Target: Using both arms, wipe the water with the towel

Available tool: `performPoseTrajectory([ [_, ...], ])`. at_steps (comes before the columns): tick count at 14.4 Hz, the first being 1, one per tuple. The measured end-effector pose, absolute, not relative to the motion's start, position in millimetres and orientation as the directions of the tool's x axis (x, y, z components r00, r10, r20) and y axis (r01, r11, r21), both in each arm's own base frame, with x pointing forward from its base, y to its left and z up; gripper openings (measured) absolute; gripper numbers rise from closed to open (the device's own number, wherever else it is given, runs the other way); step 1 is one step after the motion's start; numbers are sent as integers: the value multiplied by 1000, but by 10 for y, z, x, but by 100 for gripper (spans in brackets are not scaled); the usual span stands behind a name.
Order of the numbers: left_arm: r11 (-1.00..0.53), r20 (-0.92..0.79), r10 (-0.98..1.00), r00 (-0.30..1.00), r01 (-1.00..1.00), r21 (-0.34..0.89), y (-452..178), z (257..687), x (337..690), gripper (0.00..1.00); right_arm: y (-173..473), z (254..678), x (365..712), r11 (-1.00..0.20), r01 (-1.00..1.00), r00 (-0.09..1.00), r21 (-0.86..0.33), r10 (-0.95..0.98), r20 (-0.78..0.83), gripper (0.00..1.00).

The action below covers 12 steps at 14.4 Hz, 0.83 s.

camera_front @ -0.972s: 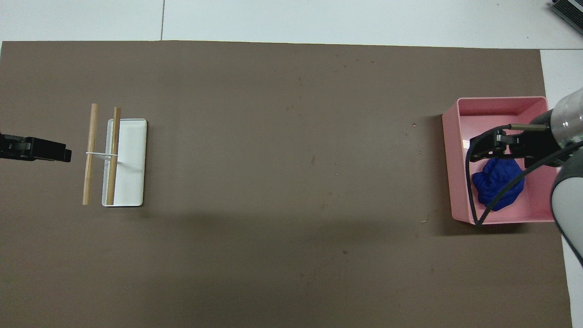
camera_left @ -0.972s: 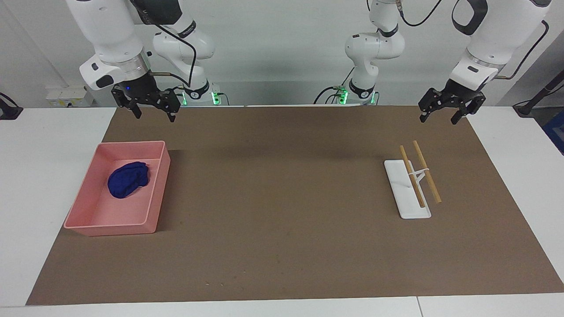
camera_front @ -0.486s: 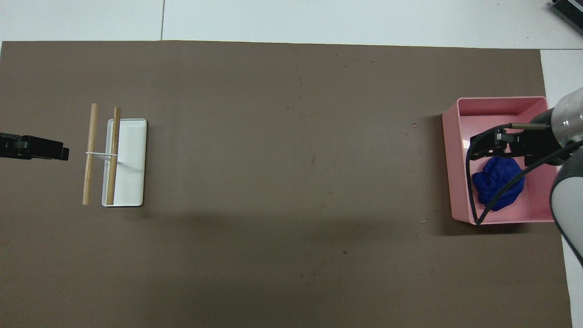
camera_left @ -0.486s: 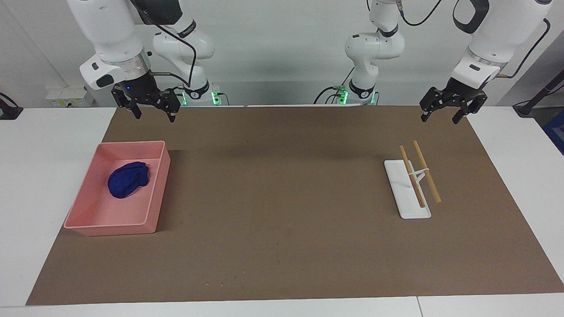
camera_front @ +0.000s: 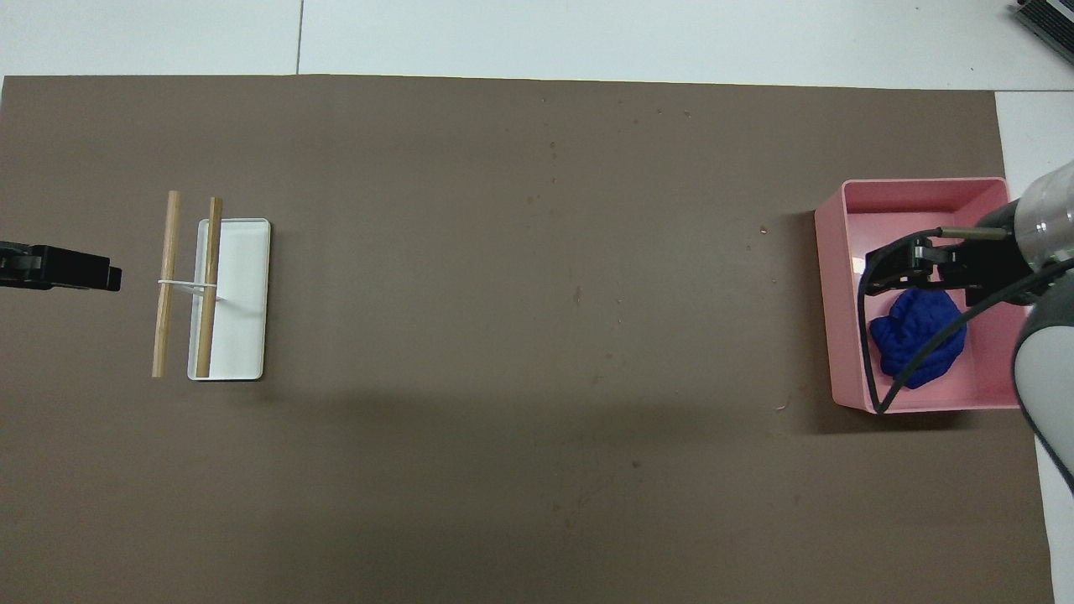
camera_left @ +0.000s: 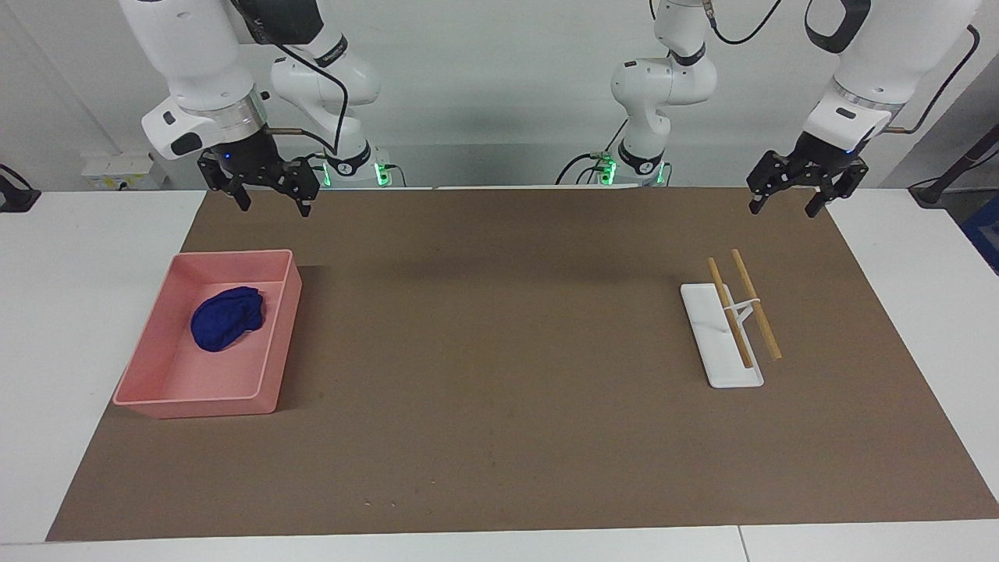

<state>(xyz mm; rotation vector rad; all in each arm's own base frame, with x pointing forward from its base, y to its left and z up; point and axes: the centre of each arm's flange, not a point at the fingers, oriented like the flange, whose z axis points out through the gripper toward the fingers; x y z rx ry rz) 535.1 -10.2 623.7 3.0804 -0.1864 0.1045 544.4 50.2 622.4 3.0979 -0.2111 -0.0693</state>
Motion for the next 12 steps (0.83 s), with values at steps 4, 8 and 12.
performPoseTrajectory([
  [4,-991,71,-118,990,-122,49,-101,6237,5351,100,501,6224,5445,-990,-135,990,39,-136,-41,100],
  [8,-992,70,-119,990,-122,39,-90,6238,5351,100,502,6227,5450,-990,-135,990,38,-136,-37,100],
  [12,-992,81,-121,989,-123,19,-71,6288,5358,100,500,6228,5455,-990,-135,990,37,-137,-33,100],
])
